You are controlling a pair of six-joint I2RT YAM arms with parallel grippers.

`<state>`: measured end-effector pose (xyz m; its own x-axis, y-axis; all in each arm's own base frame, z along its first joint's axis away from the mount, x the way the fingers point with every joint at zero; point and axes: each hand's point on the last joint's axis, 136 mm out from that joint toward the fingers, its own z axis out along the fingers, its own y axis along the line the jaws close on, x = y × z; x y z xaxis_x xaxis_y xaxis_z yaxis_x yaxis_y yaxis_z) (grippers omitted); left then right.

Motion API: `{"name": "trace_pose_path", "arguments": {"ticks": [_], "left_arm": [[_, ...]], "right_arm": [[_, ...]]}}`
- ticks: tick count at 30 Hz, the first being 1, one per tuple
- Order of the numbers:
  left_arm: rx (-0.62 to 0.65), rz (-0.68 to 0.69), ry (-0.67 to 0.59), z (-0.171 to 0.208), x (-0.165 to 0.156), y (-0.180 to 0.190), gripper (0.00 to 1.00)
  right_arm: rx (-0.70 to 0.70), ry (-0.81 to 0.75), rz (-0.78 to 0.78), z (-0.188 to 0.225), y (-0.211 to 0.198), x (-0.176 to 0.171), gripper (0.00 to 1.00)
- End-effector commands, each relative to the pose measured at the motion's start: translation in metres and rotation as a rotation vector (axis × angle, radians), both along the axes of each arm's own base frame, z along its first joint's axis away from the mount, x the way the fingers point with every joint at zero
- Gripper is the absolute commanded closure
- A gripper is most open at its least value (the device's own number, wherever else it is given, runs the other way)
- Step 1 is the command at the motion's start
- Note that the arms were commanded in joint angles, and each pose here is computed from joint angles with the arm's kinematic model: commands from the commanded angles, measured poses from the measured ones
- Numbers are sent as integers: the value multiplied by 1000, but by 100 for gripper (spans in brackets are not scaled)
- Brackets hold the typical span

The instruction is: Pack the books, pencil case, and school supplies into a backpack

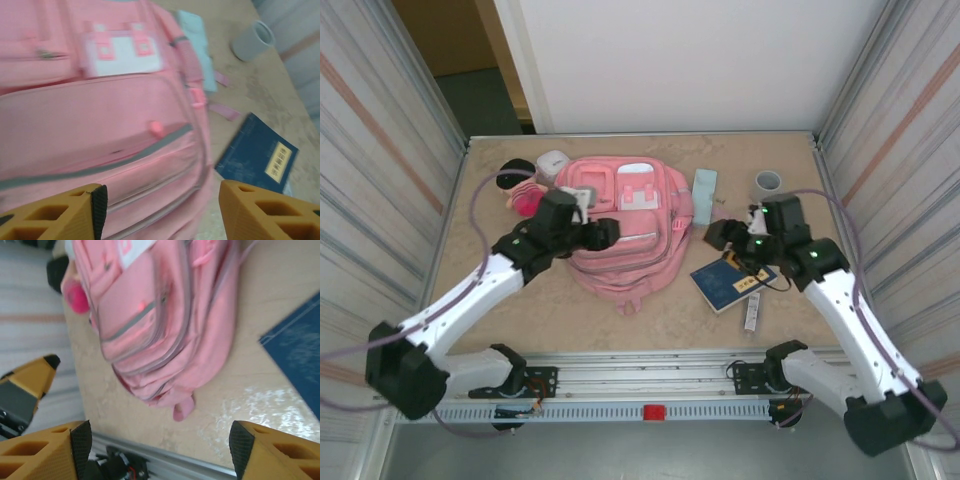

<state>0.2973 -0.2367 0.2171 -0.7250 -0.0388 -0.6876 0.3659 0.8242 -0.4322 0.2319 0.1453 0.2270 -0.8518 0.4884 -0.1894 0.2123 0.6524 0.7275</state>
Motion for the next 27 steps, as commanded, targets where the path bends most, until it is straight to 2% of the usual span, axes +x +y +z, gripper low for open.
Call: {"name": "trace_pose_path", "arguments": {"ticks": [1, 9, 14, 19, 27], "left_arm": [[10, -177, -52, 7, 1, -57, 41], [-22, -467, 49, -49, -7, -187, 56], [-5, -591, 122, -93, -21, -237, 64], [38, -651, 208, -144, -39, -257, 67], [142, -583, 333, -215, -38, -236, 75]], "right_arm": [[64, 101, -12, -24, -14, -21, 27], [94, 183, -210, -79, -47, -23, 27], [86, 258, -279, -116, -53, -33, 27], [41, 316, -296, -139, -59, -40, 26], [95, 333, -309, -168, -51, -35, 26]]}}
